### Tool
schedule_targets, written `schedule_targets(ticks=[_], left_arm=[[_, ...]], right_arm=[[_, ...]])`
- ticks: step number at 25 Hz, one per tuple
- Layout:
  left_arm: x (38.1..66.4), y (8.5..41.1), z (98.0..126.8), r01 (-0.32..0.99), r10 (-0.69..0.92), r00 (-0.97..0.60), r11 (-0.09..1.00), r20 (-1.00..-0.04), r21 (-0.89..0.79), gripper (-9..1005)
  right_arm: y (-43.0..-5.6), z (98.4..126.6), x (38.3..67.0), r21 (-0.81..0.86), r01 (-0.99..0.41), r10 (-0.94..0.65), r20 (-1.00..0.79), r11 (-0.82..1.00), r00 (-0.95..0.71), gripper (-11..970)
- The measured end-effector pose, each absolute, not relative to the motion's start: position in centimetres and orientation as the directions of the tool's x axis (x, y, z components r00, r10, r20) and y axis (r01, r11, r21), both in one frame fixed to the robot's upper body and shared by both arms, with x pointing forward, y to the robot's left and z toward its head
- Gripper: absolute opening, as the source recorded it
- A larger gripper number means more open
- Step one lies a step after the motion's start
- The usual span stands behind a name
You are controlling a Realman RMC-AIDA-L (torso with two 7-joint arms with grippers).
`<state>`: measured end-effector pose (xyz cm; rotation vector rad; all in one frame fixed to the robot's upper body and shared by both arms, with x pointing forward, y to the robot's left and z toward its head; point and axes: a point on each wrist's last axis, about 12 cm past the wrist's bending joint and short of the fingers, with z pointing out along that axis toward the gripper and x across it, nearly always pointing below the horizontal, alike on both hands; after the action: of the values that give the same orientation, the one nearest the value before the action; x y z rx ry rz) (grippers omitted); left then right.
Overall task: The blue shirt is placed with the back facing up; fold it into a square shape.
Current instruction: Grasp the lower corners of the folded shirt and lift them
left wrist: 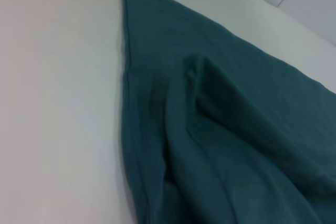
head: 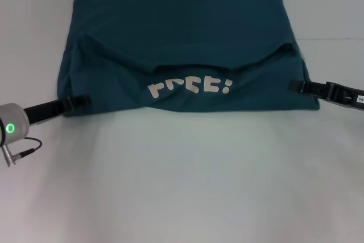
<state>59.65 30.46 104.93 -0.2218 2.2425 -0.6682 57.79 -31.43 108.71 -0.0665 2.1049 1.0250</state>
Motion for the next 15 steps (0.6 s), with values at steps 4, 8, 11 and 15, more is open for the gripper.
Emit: schedule_targets(ticks=[4, 8, 11, 15], left_arm=[[59.7, 30.08, 104.88, 0.052, -0.355, -0.689, 0.845, -0.632, -0.532, 513], [59.88, 30.21, 104.97, 0.039, -0.366, -0.681, 0.847, -0.635, -0.53, 495], [59.87, 30.43, 105.01, 0.027, -0.38, -0.674, 0.845, -0.633, -0.535, 441], [59.85, 30.56, 105.02, 0.02, -0.385, -0.675, 0.843, -0.629, -0.537, 259]], right_arm=[[-31.5, 108.66, 57.73, 0.648, -0.355, 0.273, -0.665, 0.674, -0.696, 513], [-31.7, 108.59, 57.61, 0.651, -0.347, 0.282, -0.663, 0.675, -0.694, 513], [-31.82, 108.47, 57.51, 0.657, -0.339, 0.293, -0.658, 0.673, -0.694, 513], [-31.81, 108.45, 57.45, 0.661, -0.339, 0.296, -0.655, 0.669, -0.695, 514]])
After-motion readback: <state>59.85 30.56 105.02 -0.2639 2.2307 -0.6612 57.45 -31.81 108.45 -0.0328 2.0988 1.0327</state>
